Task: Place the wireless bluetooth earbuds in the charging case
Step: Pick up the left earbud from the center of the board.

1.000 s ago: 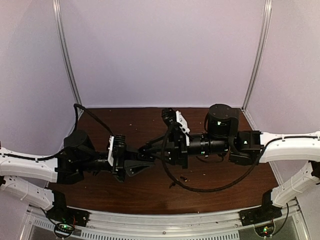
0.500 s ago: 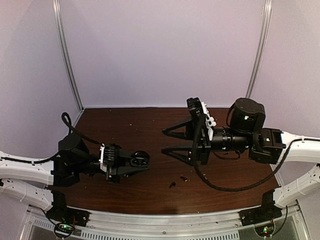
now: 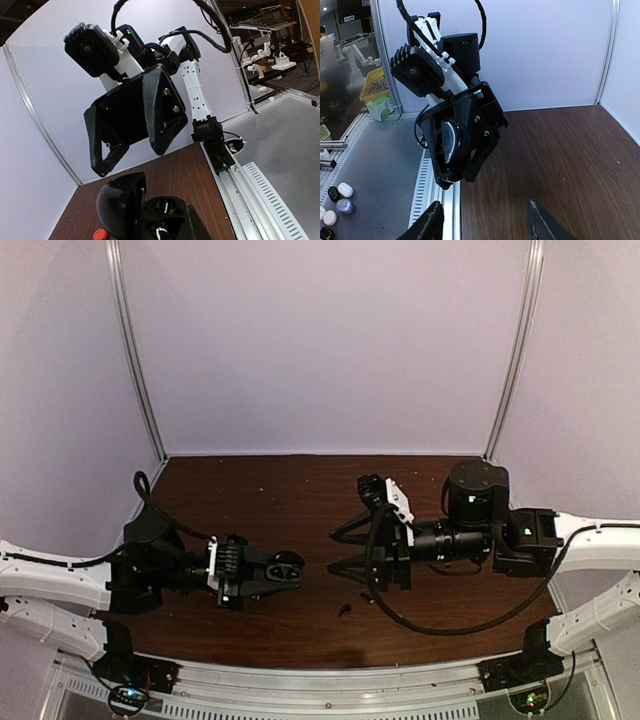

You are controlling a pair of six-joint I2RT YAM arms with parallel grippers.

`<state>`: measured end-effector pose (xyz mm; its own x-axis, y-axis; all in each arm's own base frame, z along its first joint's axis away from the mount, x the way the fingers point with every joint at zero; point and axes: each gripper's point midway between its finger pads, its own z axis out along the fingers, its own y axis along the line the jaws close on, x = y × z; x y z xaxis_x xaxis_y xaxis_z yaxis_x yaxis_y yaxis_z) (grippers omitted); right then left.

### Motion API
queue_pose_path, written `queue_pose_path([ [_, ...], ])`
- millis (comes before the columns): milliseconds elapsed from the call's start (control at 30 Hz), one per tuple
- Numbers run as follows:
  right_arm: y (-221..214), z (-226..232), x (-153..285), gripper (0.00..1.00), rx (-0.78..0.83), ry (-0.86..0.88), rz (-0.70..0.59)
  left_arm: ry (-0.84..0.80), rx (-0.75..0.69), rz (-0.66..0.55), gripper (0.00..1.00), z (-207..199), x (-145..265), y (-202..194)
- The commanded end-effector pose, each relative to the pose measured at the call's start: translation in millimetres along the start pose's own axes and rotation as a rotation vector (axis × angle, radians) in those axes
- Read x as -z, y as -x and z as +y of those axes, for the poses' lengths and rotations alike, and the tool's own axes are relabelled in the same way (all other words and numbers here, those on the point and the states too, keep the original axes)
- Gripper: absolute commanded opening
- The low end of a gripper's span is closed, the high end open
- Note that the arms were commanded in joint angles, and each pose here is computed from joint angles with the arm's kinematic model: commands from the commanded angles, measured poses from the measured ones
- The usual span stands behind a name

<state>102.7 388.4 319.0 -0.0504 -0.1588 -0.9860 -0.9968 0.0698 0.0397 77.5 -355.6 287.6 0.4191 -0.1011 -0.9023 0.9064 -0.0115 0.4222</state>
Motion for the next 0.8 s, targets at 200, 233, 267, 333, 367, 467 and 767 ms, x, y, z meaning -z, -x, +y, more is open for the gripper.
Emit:
queue_pose_path([
  [200,-72,-19,6,0.54,-0.09,-0.088,0.216,0.08,0.135,-0.046,0.15,10,15,-4],
  [233,-84,-20,7,0.53,-0.103,-0.095,0.261,0.09,0.152,-0.054,0.15,11,18,-4],
  [267,-95,-22,7,0.53,-0.114,-0.106,0.3,0.103,0.166,-0.065,0.15,14,21,-4],
  [333,-122,-29,6,0.53,-0.123,-0.142,0.395,0.127,0.18,-0.079,0.15,19,28,-5],
  [367,-136,-37,5,0.52,-0.126,-0.177,0.446,0.132,0.199,-0.086,0.15,20,30,-5],
  [467,-170,-54,0,0.49,-0.184,-0.217,0.547,0.142,0.216,-0.088,0.15,22,34,-6],
  [767,-213,-98,4,0.42,-0.415,-0.303,0.58,0.163,0.228,-0.091,0.15,24,41,-9],
])
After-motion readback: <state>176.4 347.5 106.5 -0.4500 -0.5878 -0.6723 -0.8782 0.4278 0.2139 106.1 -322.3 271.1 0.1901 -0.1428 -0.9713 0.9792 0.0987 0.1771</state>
